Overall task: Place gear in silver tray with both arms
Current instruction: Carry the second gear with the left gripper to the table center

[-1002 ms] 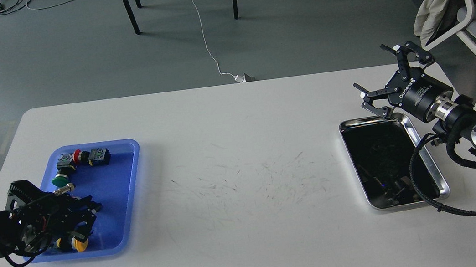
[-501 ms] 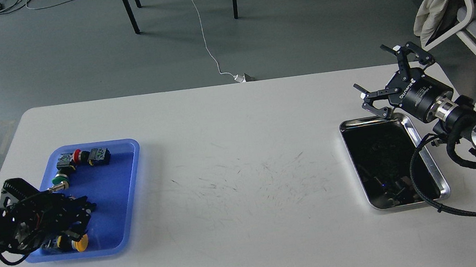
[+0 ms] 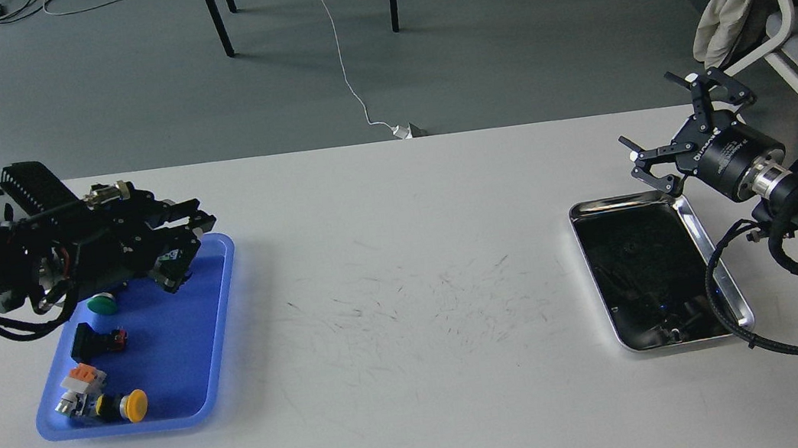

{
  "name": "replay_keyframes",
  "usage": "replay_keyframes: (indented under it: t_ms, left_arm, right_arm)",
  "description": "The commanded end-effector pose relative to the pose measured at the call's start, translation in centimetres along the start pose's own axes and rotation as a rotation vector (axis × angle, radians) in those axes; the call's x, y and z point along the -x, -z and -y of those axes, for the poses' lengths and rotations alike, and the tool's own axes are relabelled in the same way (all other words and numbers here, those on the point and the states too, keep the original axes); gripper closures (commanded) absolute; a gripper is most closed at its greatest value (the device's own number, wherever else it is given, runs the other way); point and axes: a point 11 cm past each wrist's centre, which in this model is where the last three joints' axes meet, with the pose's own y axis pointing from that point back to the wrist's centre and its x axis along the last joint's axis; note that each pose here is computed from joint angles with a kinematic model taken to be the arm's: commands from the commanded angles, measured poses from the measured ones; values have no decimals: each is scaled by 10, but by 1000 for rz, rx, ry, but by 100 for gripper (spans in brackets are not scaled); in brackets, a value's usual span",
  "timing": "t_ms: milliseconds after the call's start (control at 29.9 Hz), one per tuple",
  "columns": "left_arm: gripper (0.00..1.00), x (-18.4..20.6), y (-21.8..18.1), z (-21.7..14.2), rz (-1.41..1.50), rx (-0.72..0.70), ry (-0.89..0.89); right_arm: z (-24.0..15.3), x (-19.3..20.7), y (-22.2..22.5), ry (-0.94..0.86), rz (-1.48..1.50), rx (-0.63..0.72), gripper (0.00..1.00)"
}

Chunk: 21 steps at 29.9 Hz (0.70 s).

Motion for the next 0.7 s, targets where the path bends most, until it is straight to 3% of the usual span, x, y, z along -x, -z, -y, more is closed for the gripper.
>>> replay_keyframes:
  t_ms: [0,301,668]
  left_arm:
    - [91,-35,-42,40,2,80,-73]
    - [91,-67,-167,136,-69,310,-105]
    - [91,-59,-255,188,-176,427,-89]
  right_arm:
    - [-7,-12,9,-36,-11,-15,2]
    - [-25,-45,22,-146,-29,-42,2]
    - [-25,-46,24,-148,-30,-49,2]
